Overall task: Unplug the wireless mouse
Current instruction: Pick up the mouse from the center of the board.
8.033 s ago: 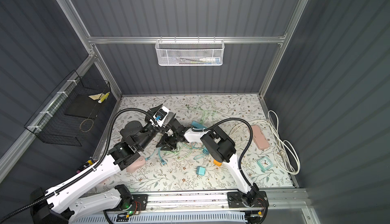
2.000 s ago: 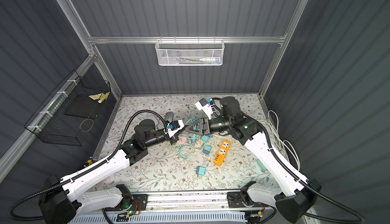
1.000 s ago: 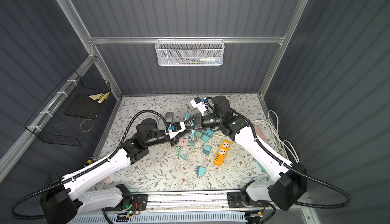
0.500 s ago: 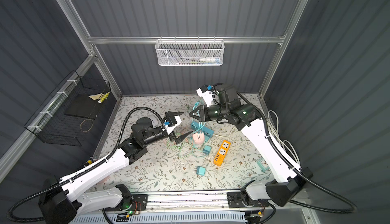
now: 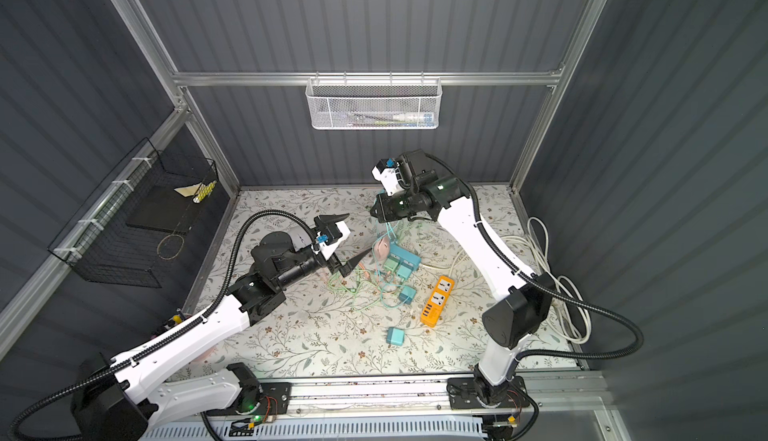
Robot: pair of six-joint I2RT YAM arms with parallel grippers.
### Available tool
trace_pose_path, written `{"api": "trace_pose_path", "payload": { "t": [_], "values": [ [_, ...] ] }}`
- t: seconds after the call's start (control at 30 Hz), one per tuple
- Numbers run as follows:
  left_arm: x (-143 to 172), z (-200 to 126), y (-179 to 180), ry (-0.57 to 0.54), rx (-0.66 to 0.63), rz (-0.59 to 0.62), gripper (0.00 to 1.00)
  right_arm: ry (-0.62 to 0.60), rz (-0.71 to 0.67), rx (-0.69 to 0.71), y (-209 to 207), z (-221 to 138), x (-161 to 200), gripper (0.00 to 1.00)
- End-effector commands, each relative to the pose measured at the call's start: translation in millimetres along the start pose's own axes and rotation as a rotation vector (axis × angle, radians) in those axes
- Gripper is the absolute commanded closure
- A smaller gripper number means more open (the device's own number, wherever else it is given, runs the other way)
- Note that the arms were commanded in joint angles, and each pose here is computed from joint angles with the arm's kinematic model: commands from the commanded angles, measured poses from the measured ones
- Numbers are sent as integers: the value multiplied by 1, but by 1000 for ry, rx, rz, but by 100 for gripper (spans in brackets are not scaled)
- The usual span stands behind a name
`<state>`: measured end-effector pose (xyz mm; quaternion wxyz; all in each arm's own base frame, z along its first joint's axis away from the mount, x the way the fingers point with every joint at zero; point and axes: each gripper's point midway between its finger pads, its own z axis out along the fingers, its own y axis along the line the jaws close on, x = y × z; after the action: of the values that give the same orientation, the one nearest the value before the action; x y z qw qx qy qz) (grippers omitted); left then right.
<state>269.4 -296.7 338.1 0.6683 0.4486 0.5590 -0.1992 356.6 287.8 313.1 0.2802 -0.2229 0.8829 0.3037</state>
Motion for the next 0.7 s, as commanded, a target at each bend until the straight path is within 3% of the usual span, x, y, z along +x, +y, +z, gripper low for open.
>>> {"api": "trace_pose_path", "payload": {
  "t": [0.0, 0.2, 0.37, 0.43, 0.5, 0.6, 0.67],
  "values": [
    [-1, -4, 7, -7, -31, 24, 0, -31, -83, 90, -8, -16, -9, 100],
    [5, -3, 11, 10, -47, 21, 0, -147, -150, 148, -8, -21, -48, 100],
    [9, -2, 13, 19, -53, 21, 0, -155, -194, 240, -15, -26, -66, 100],
    [10, -1, 14, 20, -50, 21, 0, -172, -247, 342, -23, -29, -70, 100],
    [9, -1, 14, 17, -47, 18, 0, -195, -311, 590, -45, -40, -79, 100],
    [10, -1, 14, 16, -44, 15, 0, -229, -345, 820, -66, -57, -91, 100],
    [11, -1, 14, 19, -44, 13, 0, -247, -341, 830, -68, -58, -95, 100]
  ]
}}
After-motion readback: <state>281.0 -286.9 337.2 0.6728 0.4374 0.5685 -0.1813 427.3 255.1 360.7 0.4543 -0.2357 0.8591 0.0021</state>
